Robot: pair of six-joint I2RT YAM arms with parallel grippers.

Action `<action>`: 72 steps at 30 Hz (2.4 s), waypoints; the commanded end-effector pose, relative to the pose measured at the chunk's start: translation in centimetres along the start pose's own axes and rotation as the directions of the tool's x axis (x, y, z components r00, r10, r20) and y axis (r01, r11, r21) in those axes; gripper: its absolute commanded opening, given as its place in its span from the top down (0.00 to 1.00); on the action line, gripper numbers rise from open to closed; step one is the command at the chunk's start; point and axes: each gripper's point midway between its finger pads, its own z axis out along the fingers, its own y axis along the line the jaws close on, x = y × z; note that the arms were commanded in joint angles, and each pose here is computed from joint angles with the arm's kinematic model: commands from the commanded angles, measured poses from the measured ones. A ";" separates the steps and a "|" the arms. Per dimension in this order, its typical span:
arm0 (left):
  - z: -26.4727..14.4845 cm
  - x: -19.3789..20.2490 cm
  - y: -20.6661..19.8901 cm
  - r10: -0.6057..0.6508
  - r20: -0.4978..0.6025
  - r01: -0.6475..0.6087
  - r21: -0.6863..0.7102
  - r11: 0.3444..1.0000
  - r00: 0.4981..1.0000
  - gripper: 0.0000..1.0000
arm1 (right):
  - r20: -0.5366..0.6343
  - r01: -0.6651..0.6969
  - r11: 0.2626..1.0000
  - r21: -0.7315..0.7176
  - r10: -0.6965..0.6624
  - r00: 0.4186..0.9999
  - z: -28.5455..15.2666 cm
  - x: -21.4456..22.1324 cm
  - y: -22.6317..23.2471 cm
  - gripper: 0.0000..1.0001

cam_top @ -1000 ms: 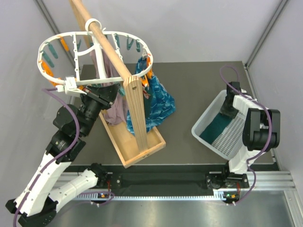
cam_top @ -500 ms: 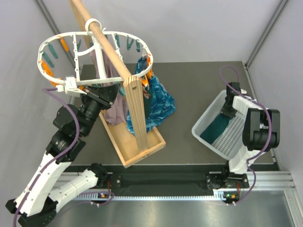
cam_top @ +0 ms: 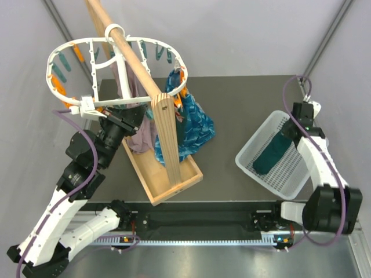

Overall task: Clip the socks to the hanger
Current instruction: Pick up the sock from the bin, then clamp the sock onto the hanger.

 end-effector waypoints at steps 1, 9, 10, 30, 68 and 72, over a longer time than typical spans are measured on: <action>-0.4 0.4 -0.4 -0.017 -0.026 0.018 0.023 1.000 1.000 1.00 | 0.190 0.051 0.994 -0.098 -0.031 0.981 -5.1 -3.7 1.0 1.00; -0.3 0.4 -0.8 -0.042 -0.021 0.043 0.042 0.998 0.999 1.00 | 0.393 0.396 0.738 -0.547 -0.191 0.900 -18.2 -3.4 12.0 1.00; -0.3 0.4 -0.8 -0.043 -0.022 0.044 0.043 0.998 0.999 1.00 | 0.410 0.426 0.680 -0.597 -0.198 0.890 -19.7 -2.9 13.2 1.00; 0.1 0.8 -0.2 -0.046 -0.024 0.047 0.020 0.999 0.999 1.00 | 0.497 0.521 -0.021 -0.853 -0.338 0.800 -37.9 9.3 27.3 1.00; 0.6 1.5 0.1 -0.020 -0.049 0.020 0.014 1.000 0.999 1.00 | 0.482 0.440 -0.198 -0.876 -0.310 0.820 -45.0 9.2 34.9 1.00; 0.5 1.5 0.0 -0.020 -0.048 0.021 0.017 1.000 0.999 1.00 | 0.488 0.449 -0.193 -0.873 -0.295 0.821 -45.3 8.9 34.9 1.00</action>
